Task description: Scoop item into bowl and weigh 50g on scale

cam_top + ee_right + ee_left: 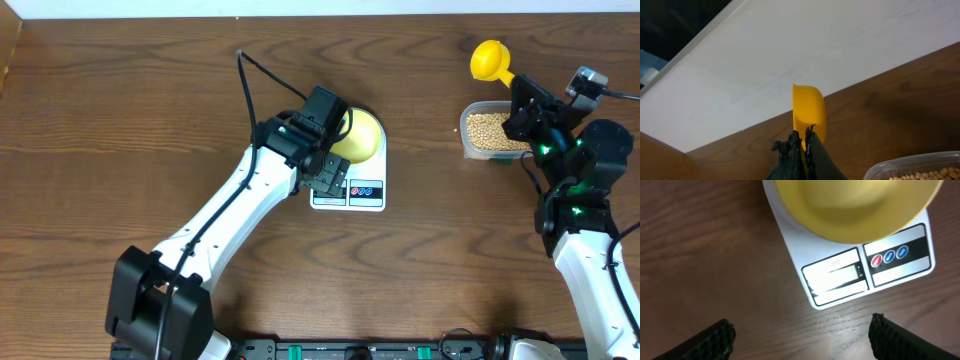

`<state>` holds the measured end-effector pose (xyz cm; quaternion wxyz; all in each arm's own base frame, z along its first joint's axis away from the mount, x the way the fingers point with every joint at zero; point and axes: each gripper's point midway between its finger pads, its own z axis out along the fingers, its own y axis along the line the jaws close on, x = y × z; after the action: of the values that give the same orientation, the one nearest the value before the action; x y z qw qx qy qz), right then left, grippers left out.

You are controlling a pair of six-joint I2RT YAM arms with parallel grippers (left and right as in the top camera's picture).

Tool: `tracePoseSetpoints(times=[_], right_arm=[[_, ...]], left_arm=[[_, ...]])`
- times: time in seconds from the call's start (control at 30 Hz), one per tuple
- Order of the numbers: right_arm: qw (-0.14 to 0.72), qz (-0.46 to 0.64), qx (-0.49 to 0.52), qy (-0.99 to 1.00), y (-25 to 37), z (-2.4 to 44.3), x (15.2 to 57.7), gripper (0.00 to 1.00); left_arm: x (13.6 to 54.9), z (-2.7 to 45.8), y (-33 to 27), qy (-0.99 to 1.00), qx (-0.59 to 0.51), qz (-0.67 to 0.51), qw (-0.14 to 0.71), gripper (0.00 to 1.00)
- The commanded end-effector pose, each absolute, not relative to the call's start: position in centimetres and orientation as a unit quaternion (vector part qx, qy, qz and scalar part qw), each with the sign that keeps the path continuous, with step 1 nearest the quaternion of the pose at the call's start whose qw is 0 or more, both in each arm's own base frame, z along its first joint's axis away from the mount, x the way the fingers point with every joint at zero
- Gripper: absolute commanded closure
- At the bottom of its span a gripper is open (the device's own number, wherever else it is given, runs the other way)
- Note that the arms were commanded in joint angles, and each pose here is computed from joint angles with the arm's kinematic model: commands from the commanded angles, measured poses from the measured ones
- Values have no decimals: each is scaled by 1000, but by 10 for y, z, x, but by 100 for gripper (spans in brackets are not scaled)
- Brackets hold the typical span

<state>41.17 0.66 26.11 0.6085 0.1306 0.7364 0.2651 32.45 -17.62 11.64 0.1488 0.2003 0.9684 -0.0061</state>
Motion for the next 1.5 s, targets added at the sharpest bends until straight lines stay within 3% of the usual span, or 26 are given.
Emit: tracePoseSetpoints(times=[0.0, 0.33, 1.47], right_arm=[[621, 256, 121, 731, 5, 272, 411, 99], [619, 255, 120, 733, 5, 271, 411, 99], [616, 256, 121, 735, 5, 269, 411, 99]], left_arm=[[324, 103, -171, 975, 179, 5, 133, 12], [320, 71, -175, 978, 188, 20, 91, 12], [312, 47, -213, 987, 132, 4, 89, 12]])
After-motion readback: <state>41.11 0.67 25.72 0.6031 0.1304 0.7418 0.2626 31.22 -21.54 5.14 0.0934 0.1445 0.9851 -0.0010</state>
